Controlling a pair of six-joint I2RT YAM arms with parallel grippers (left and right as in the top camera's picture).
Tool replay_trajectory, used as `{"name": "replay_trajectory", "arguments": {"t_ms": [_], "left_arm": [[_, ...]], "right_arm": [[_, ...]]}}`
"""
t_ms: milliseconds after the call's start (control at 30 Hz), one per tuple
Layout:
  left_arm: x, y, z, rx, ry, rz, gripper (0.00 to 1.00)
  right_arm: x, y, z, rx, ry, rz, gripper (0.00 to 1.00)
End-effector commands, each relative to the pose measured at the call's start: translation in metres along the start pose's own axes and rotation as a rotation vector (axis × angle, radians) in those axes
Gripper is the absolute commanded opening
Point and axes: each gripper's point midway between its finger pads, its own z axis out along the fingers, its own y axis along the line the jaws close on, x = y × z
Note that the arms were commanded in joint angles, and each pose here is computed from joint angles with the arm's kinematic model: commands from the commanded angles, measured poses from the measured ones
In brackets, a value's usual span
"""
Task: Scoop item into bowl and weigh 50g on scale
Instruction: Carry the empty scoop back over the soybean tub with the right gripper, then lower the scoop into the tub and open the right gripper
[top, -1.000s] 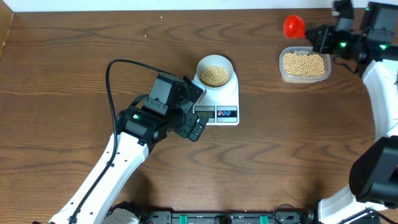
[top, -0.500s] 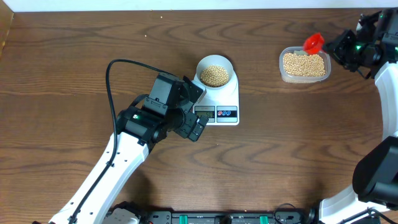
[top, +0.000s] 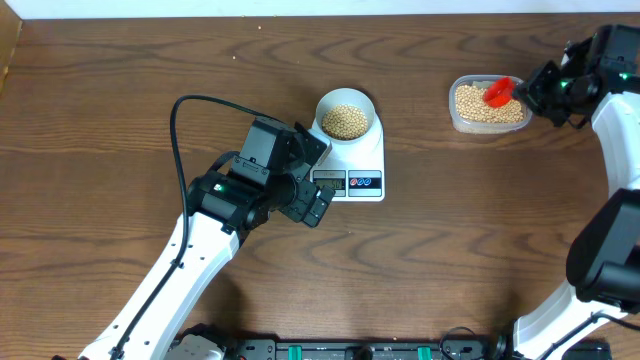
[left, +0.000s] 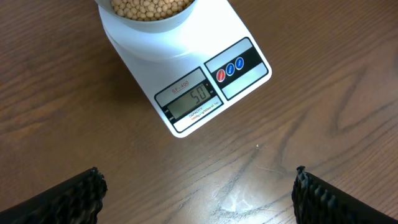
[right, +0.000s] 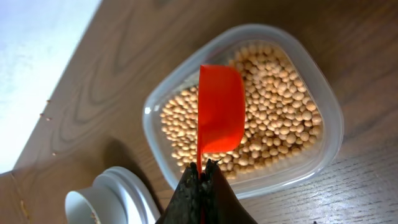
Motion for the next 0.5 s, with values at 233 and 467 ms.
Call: {"name": "replay_trajectory", "arguments": {"t_ms": [233,467], "left_arm": [[0.000,0.001,0.000,0.002,0.000,0.013,0.98],[0.000,0.001,0.000,0.002,0.000,0.013,0.98]], "right_arm": [[0.018,-0.017,-0.001,0.054,0.081,0.037,0.66],[0.033,-0.048,-0.014,0.133,0.156,0.041,0.79]]}}
